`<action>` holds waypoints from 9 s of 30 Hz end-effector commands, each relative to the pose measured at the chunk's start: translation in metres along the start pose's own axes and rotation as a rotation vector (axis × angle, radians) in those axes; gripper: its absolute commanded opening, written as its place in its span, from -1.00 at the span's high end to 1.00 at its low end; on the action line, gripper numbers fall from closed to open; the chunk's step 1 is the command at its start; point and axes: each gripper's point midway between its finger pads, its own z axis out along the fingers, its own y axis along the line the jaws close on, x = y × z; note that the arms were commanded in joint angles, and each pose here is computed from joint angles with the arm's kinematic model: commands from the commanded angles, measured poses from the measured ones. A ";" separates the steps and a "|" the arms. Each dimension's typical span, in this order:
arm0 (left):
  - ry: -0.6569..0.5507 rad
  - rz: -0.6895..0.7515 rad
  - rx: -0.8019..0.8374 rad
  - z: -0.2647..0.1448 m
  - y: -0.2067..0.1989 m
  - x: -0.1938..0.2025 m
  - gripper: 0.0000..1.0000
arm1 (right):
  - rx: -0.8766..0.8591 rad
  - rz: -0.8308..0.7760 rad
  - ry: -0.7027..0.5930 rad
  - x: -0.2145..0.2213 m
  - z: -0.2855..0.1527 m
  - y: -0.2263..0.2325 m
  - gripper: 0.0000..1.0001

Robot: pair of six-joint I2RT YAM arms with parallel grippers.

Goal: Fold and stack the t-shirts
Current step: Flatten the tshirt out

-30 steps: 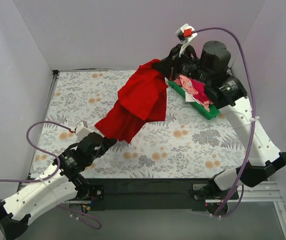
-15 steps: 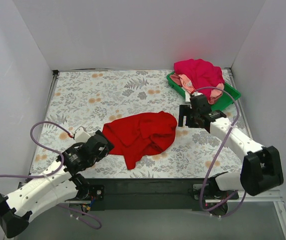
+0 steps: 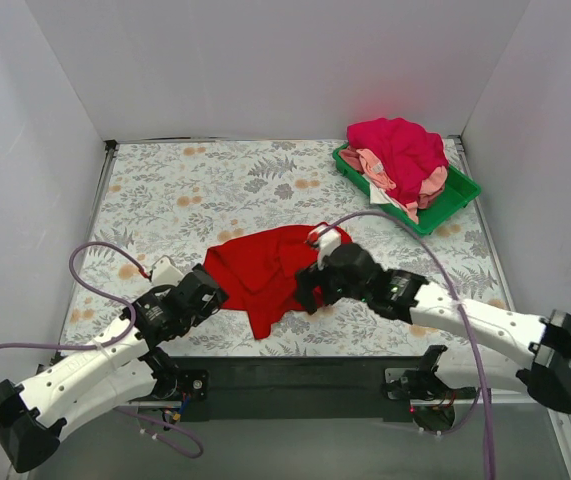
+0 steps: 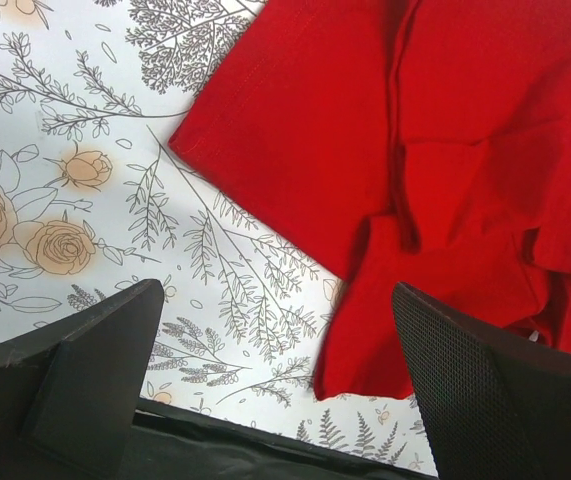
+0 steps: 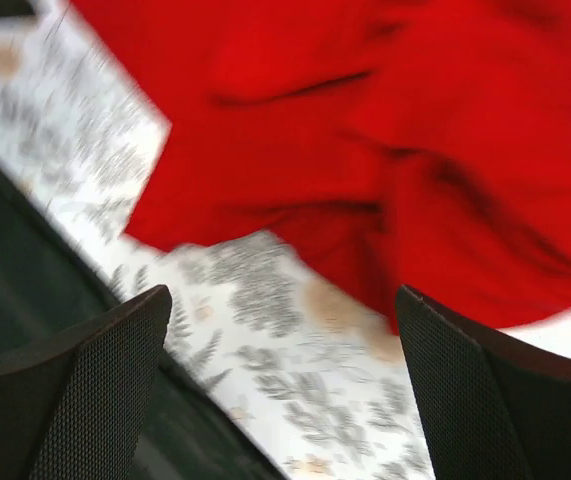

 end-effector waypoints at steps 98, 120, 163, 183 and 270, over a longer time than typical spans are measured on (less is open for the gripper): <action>-0.014 -0.224 -0.092 0.058 -0.046 -0.080 1.00 | 0.388 0.252 -0.244 -0.045 -0.069 -0.157 0.97; -0.673 -0.340 0.772 -0.327 -0.166 -0.309 1.00 | 0.272 -0.182 -0.965 -0.286 -0.356 -0.029 0.97; -1.148 -0.062 0.557 -0.273 -0.275 -0.494 1.00 | 0.266 -0.432 -1.231 -0.508 -0.278 -0.061 0.97; -0.481 -0.242 0.241 0.024 -0.073 -0.221 1.00 | -0.021 -0.304 -0.415 -0.131 -0.040 -0.103 0.97; 0.112 -0.251 -0.315 0.187 -0.011 -0.114 -0.90 | 0.317 0.517 0.210 0.067 0.049 -0.193 -0.95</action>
